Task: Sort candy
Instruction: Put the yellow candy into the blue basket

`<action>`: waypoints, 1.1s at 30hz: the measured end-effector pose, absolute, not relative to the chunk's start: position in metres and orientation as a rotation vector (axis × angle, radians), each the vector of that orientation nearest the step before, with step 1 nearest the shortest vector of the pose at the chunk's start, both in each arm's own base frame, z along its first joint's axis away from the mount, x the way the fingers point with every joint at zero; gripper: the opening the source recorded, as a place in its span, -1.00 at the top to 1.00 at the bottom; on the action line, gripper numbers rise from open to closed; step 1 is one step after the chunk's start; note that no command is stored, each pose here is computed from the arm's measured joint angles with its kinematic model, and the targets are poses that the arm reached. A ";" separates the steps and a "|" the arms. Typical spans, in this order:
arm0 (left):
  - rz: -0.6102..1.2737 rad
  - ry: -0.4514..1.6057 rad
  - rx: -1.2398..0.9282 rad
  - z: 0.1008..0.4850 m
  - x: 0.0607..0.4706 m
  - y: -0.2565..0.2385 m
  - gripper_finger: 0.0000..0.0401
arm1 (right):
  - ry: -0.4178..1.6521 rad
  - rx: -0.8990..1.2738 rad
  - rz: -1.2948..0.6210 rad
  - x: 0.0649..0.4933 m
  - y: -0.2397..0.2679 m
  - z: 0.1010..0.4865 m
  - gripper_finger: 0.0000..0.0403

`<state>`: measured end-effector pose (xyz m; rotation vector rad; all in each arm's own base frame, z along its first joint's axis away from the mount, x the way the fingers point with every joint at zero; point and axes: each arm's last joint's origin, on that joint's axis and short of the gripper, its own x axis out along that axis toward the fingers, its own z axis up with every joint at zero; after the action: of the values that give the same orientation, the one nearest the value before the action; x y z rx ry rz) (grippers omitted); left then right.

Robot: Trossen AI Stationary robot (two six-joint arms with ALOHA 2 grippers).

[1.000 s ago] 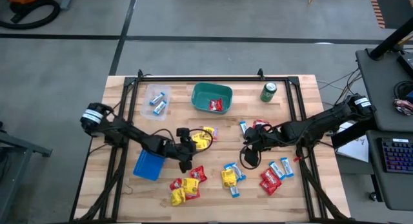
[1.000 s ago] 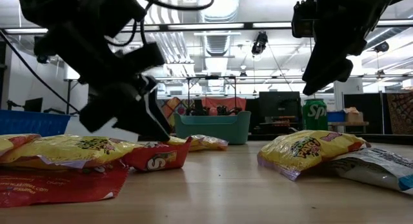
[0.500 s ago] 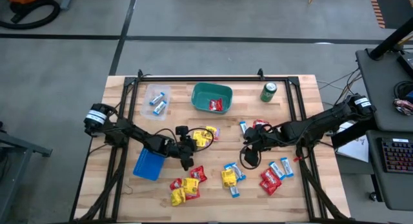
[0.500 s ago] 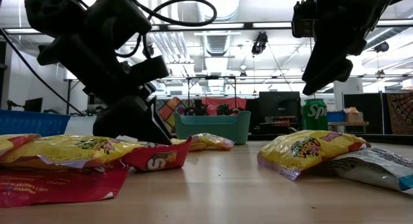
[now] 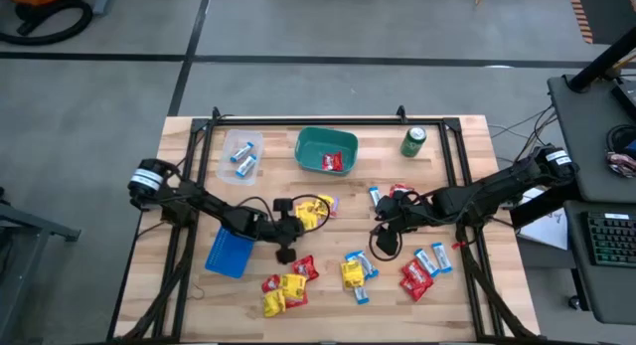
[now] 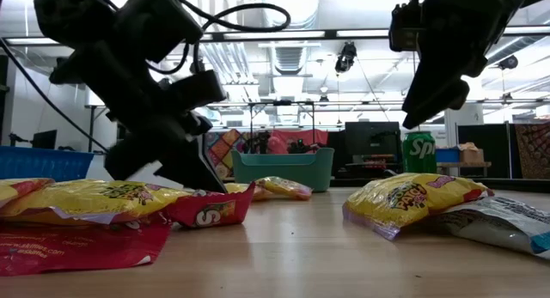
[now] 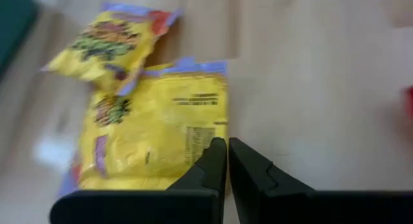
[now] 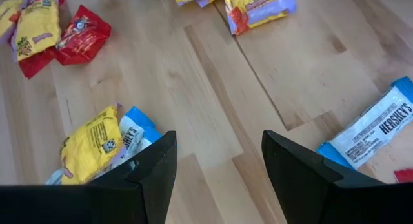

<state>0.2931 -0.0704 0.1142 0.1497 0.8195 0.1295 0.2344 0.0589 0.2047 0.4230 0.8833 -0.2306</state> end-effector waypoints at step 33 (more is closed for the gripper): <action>0.466 0.735 -0.739 0.150 0.283 -0.038 0.39 | 0.874 0.386 -0.240 0.234 0.058 0.204 -0.08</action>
<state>0.2833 -0.0376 0.1496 -0.7389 0.7354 0.4662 0.2342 0.0580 0.2038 0.3863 0.8739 -0.2400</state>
